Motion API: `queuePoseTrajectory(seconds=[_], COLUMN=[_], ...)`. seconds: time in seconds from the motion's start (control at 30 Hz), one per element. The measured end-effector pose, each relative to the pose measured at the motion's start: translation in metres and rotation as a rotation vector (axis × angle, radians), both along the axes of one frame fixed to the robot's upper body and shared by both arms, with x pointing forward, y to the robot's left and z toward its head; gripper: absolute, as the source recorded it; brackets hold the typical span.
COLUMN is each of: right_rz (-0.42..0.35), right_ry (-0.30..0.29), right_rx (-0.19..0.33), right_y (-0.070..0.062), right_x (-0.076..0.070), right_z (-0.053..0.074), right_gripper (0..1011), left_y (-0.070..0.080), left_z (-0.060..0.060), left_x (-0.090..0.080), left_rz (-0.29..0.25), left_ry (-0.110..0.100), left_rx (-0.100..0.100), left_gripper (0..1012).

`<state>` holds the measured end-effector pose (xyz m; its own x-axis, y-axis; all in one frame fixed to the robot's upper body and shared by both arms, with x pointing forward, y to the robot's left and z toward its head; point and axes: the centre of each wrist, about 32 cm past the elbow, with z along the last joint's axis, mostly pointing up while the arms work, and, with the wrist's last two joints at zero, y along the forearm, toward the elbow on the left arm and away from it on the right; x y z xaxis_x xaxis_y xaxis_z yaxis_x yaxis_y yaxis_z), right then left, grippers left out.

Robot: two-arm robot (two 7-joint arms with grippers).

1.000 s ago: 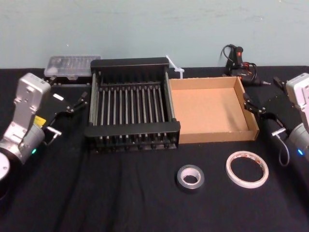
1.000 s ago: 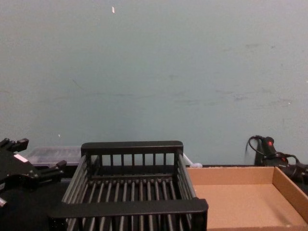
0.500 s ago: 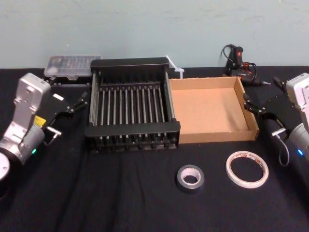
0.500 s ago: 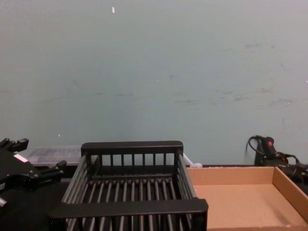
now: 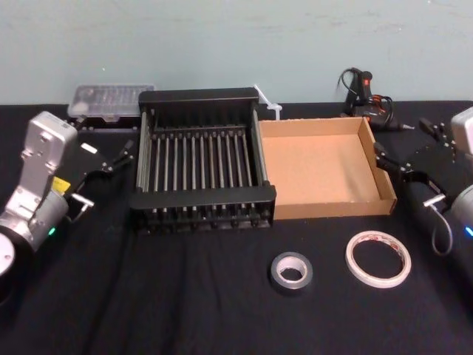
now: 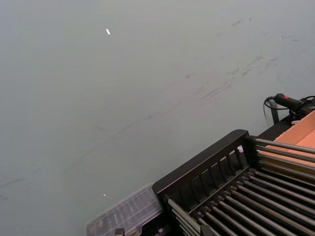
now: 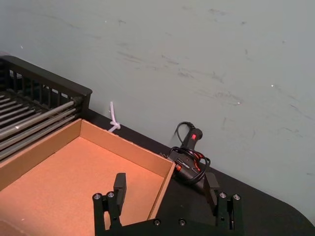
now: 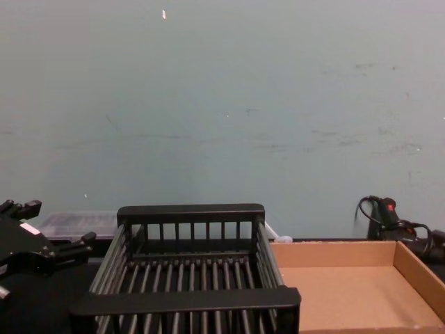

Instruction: Pick up the white tape and place it into the black box , Pick up the silver tape and place it into the brown box.

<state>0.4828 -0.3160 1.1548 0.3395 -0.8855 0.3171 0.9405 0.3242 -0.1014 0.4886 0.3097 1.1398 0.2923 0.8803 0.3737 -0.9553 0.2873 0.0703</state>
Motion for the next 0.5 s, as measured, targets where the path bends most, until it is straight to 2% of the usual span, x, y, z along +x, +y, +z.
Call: queuePoseTrajectory(seconds=[0.2,0.37,0.4,0.5], right_rz=[0.003,0.005,0.005,0.010], right_ry=[0.019,0.050,0.050,0.072], right_rx=[0.020,0.026,0.026,0.017], right_y=[-0.004,-0.012,-0.012,-0.017], right_x=[-0.013,-0.035,-0.035,-0.048], right_z=[0.012,0.023,0.023,0.027], right_gripper=[1002,1002,1002,1002], left_y=[0.000,0.000,0.000,0.000], left_z=[0.000,0.000,0.000,0.000], left_x=[0.000,0.000,0.000,0.000], left_rz=[0.000,0.000,0.000,0.000], left_ry=[0.000,0.000,0.000,0.000], left_rx=[0.000,0.000,0.000,0.000], left_gripper=[1001,1001,1001,1001])
